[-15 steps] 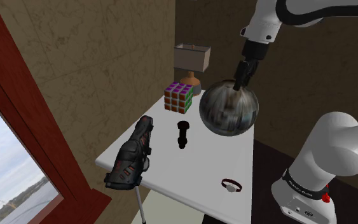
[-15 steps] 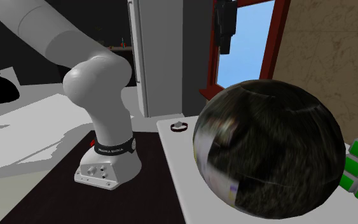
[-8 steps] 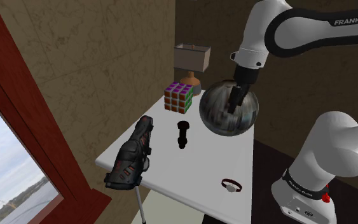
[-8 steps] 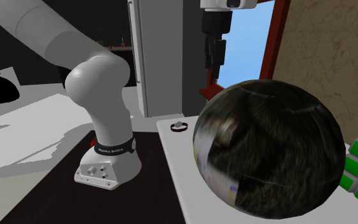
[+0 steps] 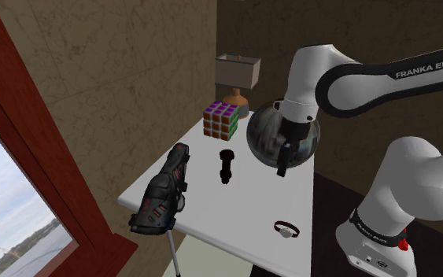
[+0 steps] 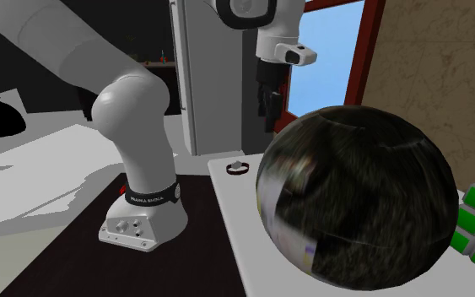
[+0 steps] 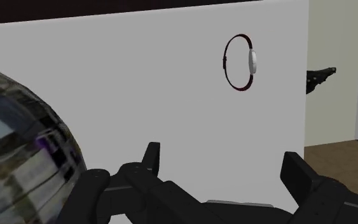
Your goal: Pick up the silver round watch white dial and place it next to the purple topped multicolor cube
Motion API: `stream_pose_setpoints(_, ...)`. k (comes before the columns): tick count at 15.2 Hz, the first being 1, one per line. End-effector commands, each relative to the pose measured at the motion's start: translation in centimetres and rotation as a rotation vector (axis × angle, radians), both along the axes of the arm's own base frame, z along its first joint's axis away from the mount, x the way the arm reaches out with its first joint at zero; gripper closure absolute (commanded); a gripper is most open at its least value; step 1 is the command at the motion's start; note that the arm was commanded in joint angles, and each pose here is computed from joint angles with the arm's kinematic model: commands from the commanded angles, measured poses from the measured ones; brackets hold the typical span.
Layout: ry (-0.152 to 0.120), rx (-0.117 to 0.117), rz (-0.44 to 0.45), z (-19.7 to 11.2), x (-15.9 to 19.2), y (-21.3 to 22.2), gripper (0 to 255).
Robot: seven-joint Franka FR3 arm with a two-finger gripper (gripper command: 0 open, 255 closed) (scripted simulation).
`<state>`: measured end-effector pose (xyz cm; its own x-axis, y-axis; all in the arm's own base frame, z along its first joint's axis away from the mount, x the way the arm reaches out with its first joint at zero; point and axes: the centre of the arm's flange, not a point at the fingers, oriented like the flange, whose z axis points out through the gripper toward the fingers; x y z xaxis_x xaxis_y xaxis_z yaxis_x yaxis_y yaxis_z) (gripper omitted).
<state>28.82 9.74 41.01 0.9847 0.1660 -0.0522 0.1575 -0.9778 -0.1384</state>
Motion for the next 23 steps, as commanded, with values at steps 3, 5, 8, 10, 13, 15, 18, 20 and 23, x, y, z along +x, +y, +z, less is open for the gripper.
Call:
stream_pose_setpoints(3,0.031,0.004,0.043,-4.5,-1.4,2.7,0)
stream_pose_setpoints(5,0.046,0.007,0.065,-6.7,-2.1,4.0,0)
stream_pose_setpoints(8,0.069,0.010,0.097,-9.8,-3.2,6.0,0)
stream_pose_setpoints(10,0.084,0.012,0.118,-11.8,-4.1,7.2,0)
stream_pose_setpoints(13,0.084,0.012,0.118,-13.3,-4.3,7.4,0)
stream_pose_setpoints(15,0.084,0.012,0.118,-14.4,-4.5,7.5,0)
stream_pose_setpoints(18,0.084,0.012,0.118,-15.7,-4.7,7.7,0)
stream_pose_setpoints(20,0.084,0.012,0.118,-15.7,-4.7,7.7,0)
stream_pose_setpoints(23,0.084,0.012,0.118,-15.7,-4.7,7.7,0)
